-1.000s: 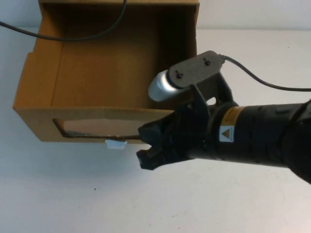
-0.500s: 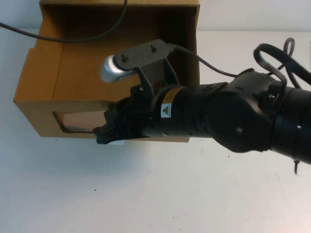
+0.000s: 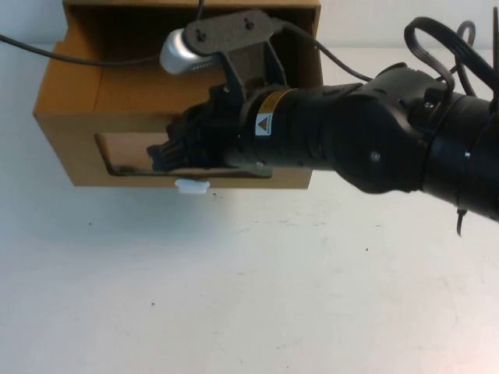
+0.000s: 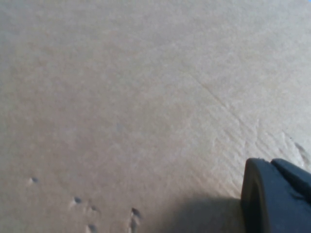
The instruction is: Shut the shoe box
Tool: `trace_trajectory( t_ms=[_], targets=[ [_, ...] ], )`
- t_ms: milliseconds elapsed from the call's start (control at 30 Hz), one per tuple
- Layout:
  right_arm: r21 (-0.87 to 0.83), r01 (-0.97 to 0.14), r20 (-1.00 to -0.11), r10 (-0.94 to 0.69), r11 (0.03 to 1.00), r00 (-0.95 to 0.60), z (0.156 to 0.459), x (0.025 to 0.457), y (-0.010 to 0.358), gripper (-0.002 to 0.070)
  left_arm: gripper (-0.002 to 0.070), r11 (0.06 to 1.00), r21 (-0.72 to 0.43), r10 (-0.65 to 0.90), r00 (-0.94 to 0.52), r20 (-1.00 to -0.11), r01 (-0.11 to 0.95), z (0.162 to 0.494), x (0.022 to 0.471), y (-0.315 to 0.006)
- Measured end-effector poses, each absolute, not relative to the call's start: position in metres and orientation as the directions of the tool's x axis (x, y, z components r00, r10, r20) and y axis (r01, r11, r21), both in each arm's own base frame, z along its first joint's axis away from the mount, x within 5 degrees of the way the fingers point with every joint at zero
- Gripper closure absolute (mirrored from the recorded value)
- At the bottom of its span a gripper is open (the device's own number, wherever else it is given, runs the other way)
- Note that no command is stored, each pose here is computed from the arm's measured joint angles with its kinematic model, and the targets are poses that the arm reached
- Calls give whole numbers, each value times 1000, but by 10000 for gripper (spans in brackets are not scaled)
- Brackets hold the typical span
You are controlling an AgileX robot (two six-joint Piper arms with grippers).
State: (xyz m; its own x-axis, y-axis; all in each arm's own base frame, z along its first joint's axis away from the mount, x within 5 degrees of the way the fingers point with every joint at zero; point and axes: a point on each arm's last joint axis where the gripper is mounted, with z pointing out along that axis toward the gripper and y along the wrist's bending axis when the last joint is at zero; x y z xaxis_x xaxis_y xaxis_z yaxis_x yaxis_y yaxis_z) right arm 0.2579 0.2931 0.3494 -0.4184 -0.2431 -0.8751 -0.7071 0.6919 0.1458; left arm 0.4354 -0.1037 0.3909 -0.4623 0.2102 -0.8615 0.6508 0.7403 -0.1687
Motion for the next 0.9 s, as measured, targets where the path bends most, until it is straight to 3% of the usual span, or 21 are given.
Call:
trace_trajectory(
  t_ms=[900],
  targets=[
    [154, -612, -921, -113, 776, -374, 356, 344, 294, 687, 680, 735, -175, 215, -470, -856, 656, 391, 434, -104]
  ],
)
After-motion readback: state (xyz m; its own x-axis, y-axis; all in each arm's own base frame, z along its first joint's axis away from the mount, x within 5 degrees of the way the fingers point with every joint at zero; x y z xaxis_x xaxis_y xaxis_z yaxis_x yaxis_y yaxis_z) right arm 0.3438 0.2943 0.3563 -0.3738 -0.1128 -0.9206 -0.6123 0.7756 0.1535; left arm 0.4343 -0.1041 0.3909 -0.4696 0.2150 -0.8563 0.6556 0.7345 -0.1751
